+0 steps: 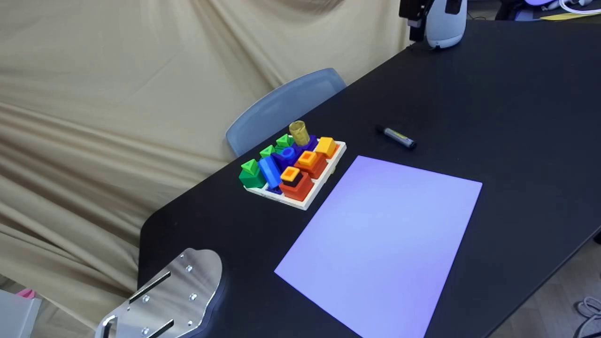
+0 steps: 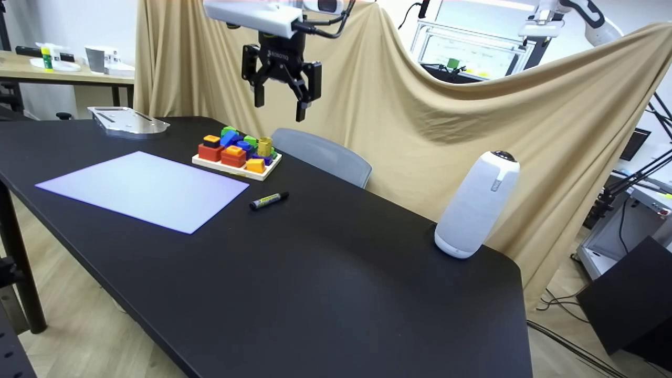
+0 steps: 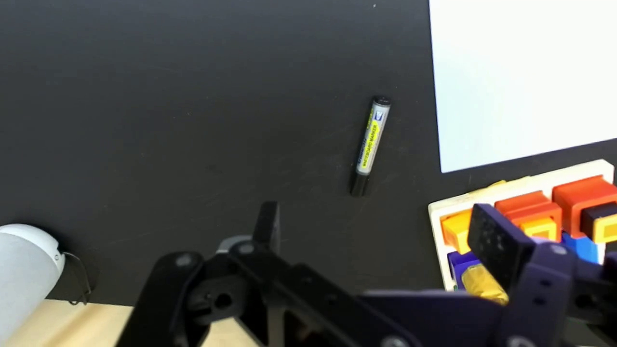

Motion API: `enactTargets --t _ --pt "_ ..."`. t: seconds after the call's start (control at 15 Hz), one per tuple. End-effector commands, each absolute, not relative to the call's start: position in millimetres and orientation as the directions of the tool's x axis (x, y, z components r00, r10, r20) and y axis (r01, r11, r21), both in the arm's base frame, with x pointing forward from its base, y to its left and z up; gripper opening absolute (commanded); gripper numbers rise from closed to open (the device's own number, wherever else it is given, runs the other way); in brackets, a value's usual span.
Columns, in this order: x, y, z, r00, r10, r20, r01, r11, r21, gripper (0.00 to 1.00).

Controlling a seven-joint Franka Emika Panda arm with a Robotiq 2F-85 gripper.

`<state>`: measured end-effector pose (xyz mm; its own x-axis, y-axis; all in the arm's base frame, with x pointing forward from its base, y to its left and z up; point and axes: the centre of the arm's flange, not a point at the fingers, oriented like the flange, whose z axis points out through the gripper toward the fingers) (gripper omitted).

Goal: Put the black marker on the placemat, remove the marker from the placemat

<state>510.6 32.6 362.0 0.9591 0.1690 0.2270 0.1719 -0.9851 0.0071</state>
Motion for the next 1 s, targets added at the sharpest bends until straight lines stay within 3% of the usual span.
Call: enactTargets --t 0.0,0.4,0.93 --pt "535.6 49.5 319.4 0.953 0.15 0.265 0.168 -0.985 -0.046 1.0" --pt "555.7 84.4 243.2 0.963 0.123 0.241 0.159 -0.978 -0.134 1.0" --pt "586.4 77.8 190.2 0.98 0.121 0.157 0.135 -0.987 -0.084 1.0"
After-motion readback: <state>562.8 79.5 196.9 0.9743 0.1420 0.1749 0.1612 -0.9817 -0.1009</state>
